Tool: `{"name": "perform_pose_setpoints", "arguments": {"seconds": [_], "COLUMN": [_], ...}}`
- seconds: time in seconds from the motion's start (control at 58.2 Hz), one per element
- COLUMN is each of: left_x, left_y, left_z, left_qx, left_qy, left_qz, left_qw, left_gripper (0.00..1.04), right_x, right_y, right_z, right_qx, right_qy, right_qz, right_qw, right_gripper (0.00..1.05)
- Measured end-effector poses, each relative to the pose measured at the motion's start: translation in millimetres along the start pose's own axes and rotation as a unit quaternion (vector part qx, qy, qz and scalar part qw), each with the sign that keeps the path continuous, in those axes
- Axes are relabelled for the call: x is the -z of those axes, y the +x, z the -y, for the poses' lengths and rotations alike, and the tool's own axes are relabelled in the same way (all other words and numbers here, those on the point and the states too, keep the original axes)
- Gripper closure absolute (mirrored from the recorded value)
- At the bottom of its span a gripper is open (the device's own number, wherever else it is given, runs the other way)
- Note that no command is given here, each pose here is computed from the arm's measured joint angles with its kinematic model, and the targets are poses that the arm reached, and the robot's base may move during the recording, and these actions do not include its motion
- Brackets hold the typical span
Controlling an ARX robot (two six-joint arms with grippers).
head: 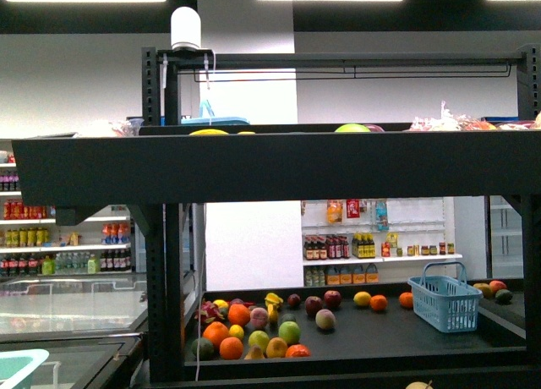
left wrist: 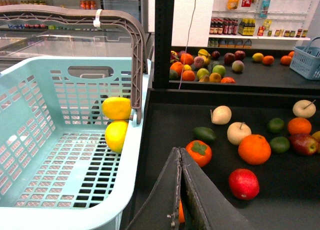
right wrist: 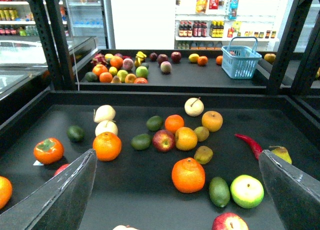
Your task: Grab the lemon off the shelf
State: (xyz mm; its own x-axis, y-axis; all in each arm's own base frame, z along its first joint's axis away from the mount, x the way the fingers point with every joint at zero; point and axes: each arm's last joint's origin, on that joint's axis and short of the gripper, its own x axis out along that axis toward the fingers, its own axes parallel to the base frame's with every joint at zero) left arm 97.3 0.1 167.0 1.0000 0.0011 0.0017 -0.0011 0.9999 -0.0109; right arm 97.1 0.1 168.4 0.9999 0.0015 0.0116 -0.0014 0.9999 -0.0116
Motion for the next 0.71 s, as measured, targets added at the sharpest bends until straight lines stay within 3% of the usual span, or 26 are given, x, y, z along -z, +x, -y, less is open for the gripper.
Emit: {"name": "perform_pose_setpoints", "arguments": {"seconds": [0.12, 0.585, 0.636, 0.705], "left_x": [-0.1, -0.1, -0.1, -0.1], "left_y": [0.0, 0.0, 0.0, 0.0], "left_z": [0.0, 0.0, 0.0, 0.0], "left_qx": [0.0, 0.0, 0.0, 0.0], "left_qy": [0.0, 0.0, 0.001, 0.001], "left_qz": [0.0, 0.0, 0.0, 0.0], "left_qw": [1.0, 1.0, 1.0, 1.0], "left_gripper": [1.01, 0.13, 0.07, 0.09], "right_x": [0.0, 0.0, 0.0, 0.0], "right_y": [0.0, 0.0, 0.0, 0.0], "right_z": [0.0, 0.0, 0.0, 0.0], "right_qx": [0.0, 0.0, 0.0, 0.0], "right_qy": [0.0, 0.0, 0.0, 0.0], "right_qz": [0.0, 0.0, 0.0, 0.0], "right_qw": [1.0, 1.0, 1.0, 1.0], "right_gripper": [0.07, 0.07, 0.07, 0.07]}}
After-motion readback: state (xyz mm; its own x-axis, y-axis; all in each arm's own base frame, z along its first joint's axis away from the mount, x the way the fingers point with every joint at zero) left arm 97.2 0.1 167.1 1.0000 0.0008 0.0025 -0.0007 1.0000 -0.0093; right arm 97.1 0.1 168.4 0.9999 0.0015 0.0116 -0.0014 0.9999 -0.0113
